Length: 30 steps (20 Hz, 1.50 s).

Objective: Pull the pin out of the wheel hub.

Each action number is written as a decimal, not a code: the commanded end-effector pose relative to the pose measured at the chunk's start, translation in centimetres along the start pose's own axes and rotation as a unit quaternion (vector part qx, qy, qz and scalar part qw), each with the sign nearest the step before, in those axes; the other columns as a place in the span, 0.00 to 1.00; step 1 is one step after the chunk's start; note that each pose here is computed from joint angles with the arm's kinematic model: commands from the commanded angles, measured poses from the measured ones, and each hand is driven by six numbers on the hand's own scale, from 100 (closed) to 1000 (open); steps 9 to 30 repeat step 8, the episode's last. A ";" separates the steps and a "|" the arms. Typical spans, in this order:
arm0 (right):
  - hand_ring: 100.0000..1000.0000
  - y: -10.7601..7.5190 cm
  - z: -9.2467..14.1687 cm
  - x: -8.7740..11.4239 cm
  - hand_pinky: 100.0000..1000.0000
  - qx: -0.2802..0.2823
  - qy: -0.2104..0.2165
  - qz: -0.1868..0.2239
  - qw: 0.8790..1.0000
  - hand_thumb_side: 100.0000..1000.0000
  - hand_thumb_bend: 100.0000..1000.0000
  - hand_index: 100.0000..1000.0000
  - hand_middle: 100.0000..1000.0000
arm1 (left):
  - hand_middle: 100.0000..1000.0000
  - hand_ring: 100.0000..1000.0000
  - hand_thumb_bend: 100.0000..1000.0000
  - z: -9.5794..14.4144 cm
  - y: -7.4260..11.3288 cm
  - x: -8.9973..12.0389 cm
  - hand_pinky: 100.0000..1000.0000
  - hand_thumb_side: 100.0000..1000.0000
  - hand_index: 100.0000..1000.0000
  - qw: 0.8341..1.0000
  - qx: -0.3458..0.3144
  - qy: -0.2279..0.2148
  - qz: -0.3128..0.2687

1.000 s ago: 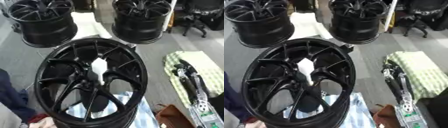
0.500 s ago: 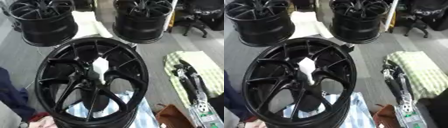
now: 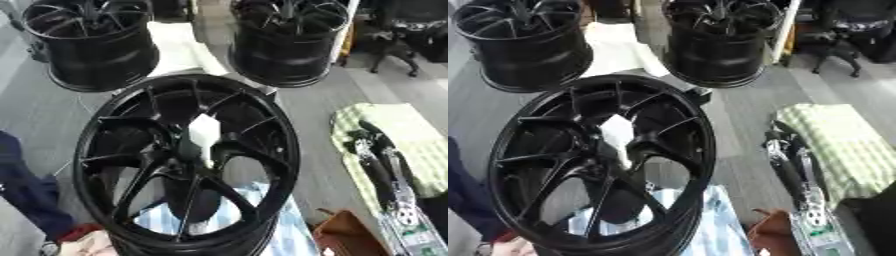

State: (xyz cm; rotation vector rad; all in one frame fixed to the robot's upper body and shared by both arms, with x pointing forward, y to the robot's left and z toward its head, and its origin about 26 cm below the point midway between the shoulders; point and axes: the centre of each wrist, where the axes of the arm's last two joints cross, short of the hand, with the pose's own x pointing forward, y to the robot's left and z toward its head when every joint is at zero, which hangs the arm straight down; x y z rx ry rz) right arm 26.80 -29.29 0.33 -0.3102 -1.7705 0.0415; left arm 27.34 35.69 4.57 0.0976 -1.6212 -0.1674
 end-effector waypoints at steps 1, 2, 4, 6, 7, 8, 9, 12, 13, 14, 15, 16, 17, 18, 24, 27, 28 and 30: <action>0.66 -0.2 -0.5 0.7 0.73 0.003 -0.013 0.002 1.000 0.63 0.02 0.88 0.68 | 0.56 1.00 0.00 -0.2 0.0 0.6 0.61 0.90 0.85 1.000 -0.007 -0.011 -0.007; 0.66 -0.2 -0.5 0.7 0.73 0.003 -0.013 0.001 1.000 0.63 0.02 0.88 0.68 | 0.56 1.00 0.00 -0.2 0.0 0.6 0.61 0.90 0.85 1.000 -0.008 -0.011 -0.006; 0.66 -0.2 -0.5 0.7 0.73 0.004 -0.014 0.001 1.000 0.63 0.02 0.88 0.68 | 0.56 1.00 0.00 -0.2 0.0 0.5 0.61 0.90 0.85 1.000 -0.010 -0.011 -0.004; 0.66 -0.2 -0.5 0.7 0.73 0.004 -0.014 0.001 1.000 0.62 0.02 0.88 0.68 | 0.56 1.00 0.00 -0.2 -0.1 0.5 0.61 0.90 0.84 1.000 -0.012 -0.011 -0.003; 0.66 -0.2 -0.5 0.7 0.73 0.004 -0.013 0.001 1.000 0.62 0.02 0.88 0.68 | 0.56 1.00 0.00 -0.2 -0.1 0.5 0.61 0.90 0.84 1.000 -0.012 -0.012 -0.003; 0.66 -0.2 -0.5 0.7 0.73 0.005 -0.013 0.001 1.000 0.62 0.02 0.88 0.68 | 0.56 1.00 0.00 -0.2 -0.1 0.5 0.61 0.90 0.84 1.000 -0.013 -0.012 -0.002; 0.66 -0.2 -0.5 0.7 0.73 0.005 -0.013 0.001 1.000 0.62 0.02 0.88 0.68 | 0.56 1.00 0.00 -0.2 -0.1 0.5 0.61 0.90 0.84 1.000 -0.013 -0.012 -0.002; 0.66 -0.2 -0.5 0.7 0.73 0.005 -0.013 0.001 1.000 0.62 0.02 0.88 0.68 | 0.56 1.00 0.00 -0.2 -0.1 0.5 0.61 0.90 0.84 1.000 -0.013 -0.012 -0.002; 0.66 -0.2 -0.5 0.7 0.73 0.005 -0.013 0.001 1.000 0.62 0.02 0.88 0.68 | 0.56 1.00 0.00 -0.2 -0.1 0.5 0.61 0.90 0.84 1.000 -0.013 -0.012 -0.002; 0.66 -0.2 -0.5 0.7 0.73 0.005 -0.013 0.001 1.000 0.62 0.02 0.88 0.68 | 0.56 1.00 0.00 -0.2 -0.1 0.5 0.61 0.90 0.84 1.000 -0.013 -0.012 -0.002; 0.66 -0.2 -0.5 0.7 0.73 0.005 -0.013 0.001 1.000 0.62 0.02 0.88 0.68 | 0.56 1.00 0.00 -0.2 -0.1 0.5 0.61 0.90 0.84 1.000 -0.013 -0.012 -0.002; 0.66 -0.2 -0.5 0.7 0.73 0.005 -0.013 0.001 1.000 0.62 0.02 0.88 0.68 | 0.56 1.00 0.00 -0.2 -0.1 0.5 0.61 0.90 0.84 1.000 -0.013 -0.012 -0.002; 0.66 -0.2 -0.5 0.7 0.73 0.005 -0.013 0.001 1.000 0.62 0.02 0.88 0.68 | 0.56 1.00 0.00 -0.2 -0.1 0.5 0.61 0.90 0.84 1.000 -0.013 -0.012 -0.002; 0.66 -0.2 -0.5 0.7 0.73 0.005 -0.013 0.001 1.000 0.62 0.02 0.88 0.68 | 0.56 1.00 0.00 -0.2 -0.1 0.5 0.61 0.90 0.84 1.000 -0.013 -0.012 -0.002; 0.66 -0.2 -0.5 0.7 0.73 0.005 -0.013 0.001 1.000 0.62 0.02 0.88 0.68 | 0.56 1.00 0.00 -0.2 -0.1 0.5 0.61 0.90 0.84 1.000 -0.013 -0.012 -0.002; 0.66 -0.2 -0.5 0.7 0.73 0.005 -0.013 0.001 1.000 0.62 0.02 0.88 0.68 | 0.56 1.00 0.00 -0.2 -0.1 0.5 0.61 0.90 0.84 1.000 -0.013 -0.012 -0.002; 0.66 -0.2 -0.5 0.7 0.73 0.005 -0.013 0.001 1.000 0.62 0.02 0.88 0.68 | 0.56 1.00 0.00 -0.2 -0.1 0.5 0.61 0.90 0.84 1.000 -0.013 -0.012 -0.002; 0.66 -0.2 -0.5 0.7 0.73 0.005 -0.013 0.001 1.000 0.62 0.02 0.88 0.68 | 0.56 1.00 0.00 -0.2 -0.1 0.5 0.61 0.90 0.84 1.000 -0.013 -0.012 -0.002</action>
